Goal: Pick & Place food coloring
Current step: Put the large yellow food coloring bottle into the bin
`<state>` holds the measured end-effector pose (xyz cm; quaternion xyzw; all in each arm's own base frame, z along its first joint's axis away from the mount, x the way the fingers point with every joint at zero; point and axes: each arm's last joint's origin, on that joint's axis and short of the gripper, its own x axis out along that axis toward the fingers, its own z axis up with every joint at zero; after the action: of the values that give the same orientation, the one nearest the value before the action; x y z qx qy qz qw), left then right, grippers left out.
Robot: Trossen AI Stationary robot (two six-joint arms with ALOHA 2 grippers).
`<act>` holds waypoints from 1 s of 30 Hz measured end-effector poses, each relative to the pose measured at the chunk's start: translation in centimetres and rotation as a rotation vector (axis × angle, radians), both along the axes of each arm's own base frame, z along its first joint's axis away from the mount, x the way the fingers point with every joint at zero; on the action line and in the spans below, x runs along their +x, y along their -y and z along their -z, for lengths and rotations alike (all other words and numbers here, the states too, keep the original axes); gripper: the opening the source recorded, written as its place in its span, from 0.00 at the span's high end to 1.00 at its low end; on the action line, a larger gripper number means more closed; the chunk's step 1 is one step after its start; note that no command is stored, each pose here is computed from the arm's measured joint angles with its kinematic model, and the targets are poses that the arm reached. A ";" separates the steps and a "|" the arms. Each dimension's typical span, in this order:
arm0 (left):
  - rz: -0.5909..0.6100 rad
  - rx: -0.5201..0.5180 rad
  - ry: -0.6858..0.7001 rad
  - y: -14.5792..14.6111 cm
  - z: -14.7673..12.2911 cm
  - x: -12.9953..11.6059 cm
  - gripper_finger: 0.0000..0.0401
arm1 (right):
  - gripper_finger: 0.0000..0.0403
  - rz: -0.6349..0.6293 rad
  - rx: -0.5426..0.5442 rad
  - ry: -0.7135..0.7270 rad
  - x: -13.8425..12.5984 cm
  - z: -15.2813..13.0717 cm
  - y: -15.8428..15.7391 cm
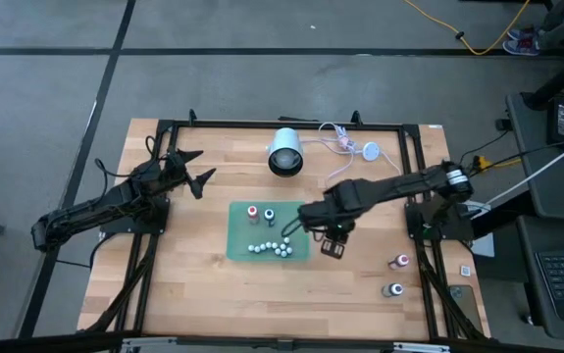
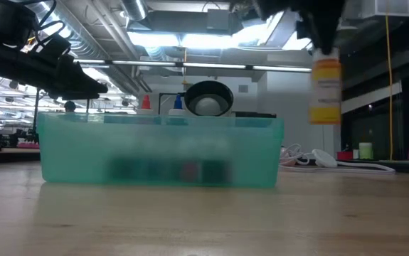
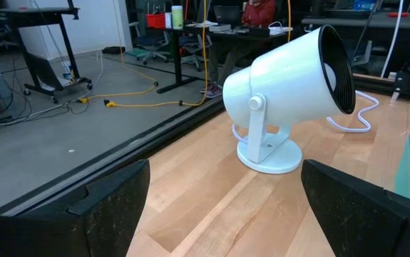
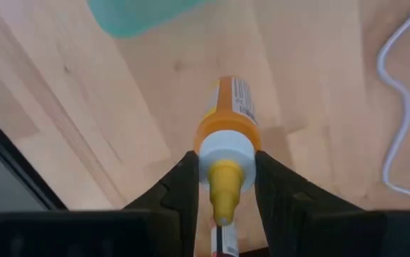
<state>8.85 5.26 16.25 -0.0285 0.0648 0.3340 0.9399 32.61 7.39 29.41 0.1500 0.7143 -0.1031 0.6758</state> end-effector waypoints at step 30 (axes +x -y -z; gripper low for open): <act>0.000 0.000 0.000 0.0 0.0 0.0 0.10 | 0.72 -0.134 -0.097 0.171 9.8 1.4 4.1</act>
<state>8.85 5.26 16.25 -0.0284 0.0648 0.3339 0.9400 42.38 3.25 27.97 0.0772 0.6564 -0.0789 0.7463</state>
